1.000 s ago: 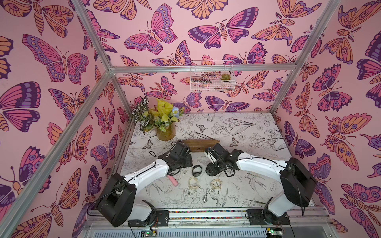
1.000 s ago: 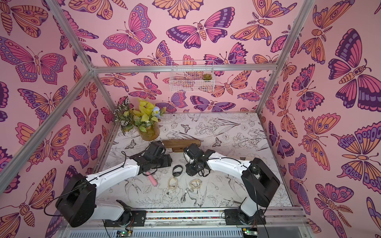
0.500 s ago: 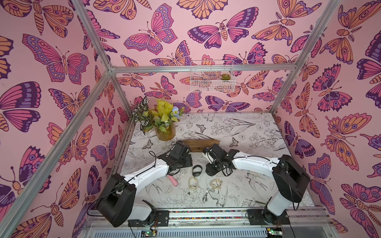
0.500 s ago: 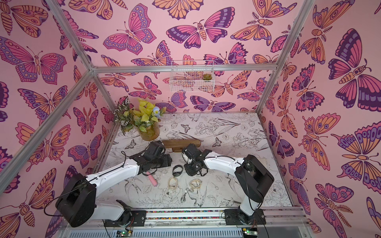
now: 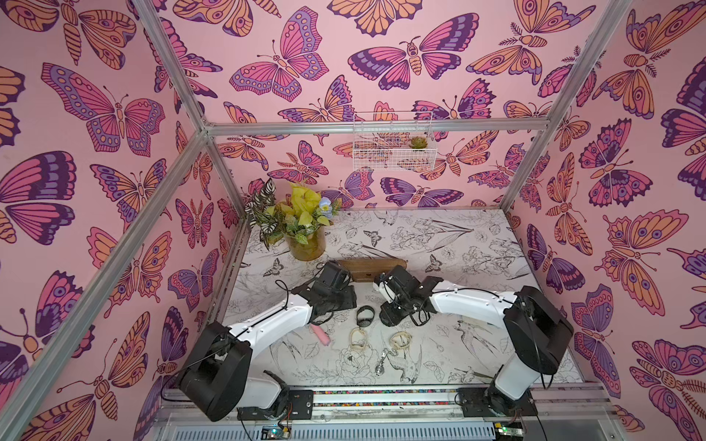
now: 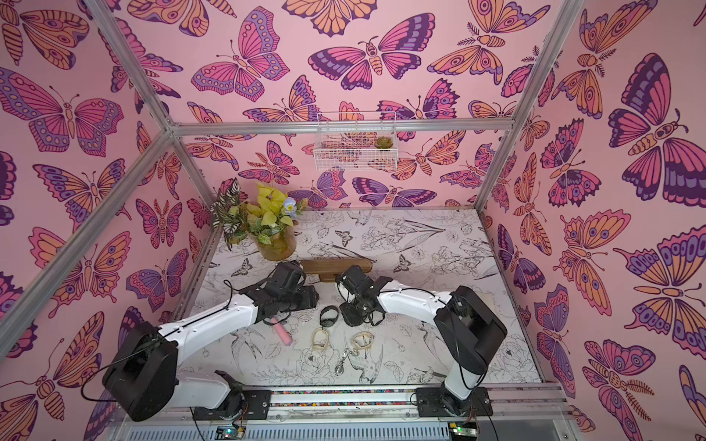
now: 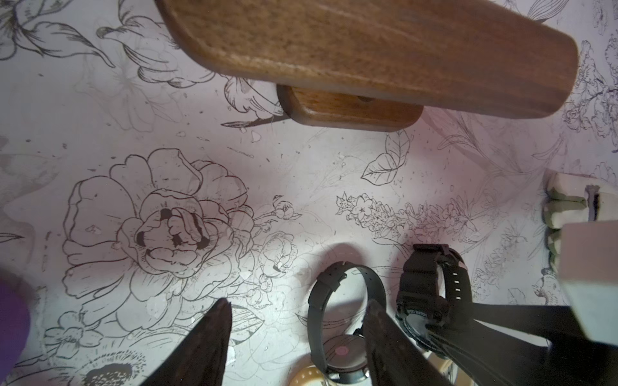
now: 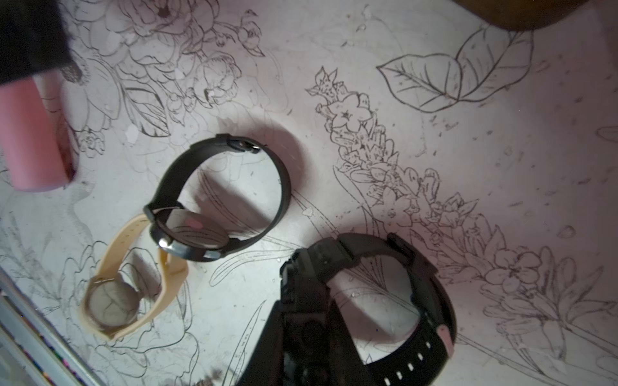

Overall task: Place watch on stand
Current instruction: Pick up the watch at the center of the board.

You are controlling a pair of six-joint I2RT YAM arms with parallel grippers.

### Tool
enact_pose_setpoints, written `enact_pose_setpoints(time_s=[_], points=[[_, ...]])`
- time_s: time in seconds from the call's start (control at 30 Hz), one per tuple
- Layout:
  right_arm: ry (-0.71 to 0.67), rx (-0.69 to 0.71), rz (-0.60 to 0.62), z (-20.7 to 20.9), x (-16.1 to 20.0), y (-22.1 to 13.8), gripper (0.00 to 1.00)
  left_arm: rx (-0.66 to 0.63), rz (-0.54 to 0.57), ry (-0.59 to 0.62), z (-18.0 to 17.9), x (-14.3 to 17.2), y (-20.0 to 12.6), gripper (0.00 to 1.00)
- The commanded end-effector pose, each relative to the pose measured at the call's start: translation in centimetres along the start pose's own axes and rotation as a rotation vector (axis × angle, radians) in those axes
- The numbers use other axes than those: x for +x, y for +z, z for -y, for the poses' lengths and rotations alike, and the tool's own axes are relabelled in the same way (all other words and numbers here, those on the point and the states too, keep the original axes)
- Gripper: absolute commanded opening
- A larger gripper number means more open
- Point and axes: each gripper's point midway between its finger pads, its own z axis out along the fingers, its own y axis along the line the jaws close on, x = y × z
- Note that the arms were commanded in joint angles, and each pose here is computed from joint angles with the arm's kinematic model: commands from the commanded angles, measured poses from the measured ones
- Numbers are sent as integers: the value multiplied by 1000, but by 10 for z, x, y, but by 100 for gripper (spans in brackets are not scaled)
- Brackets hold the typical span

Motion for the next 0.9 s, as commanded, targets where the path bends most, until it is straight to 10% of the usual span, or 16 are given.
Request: enact_pose_setpoints(time_s=[0.0, 0.87], points=[[63, -96, 78, -2, -16, -23, 0, 60, 30, 26, 11, -7, -11, 65], [374, -667, 474, 15, -76, -157, 0, 772, 130, 180, 147, -33, -73, 74]])
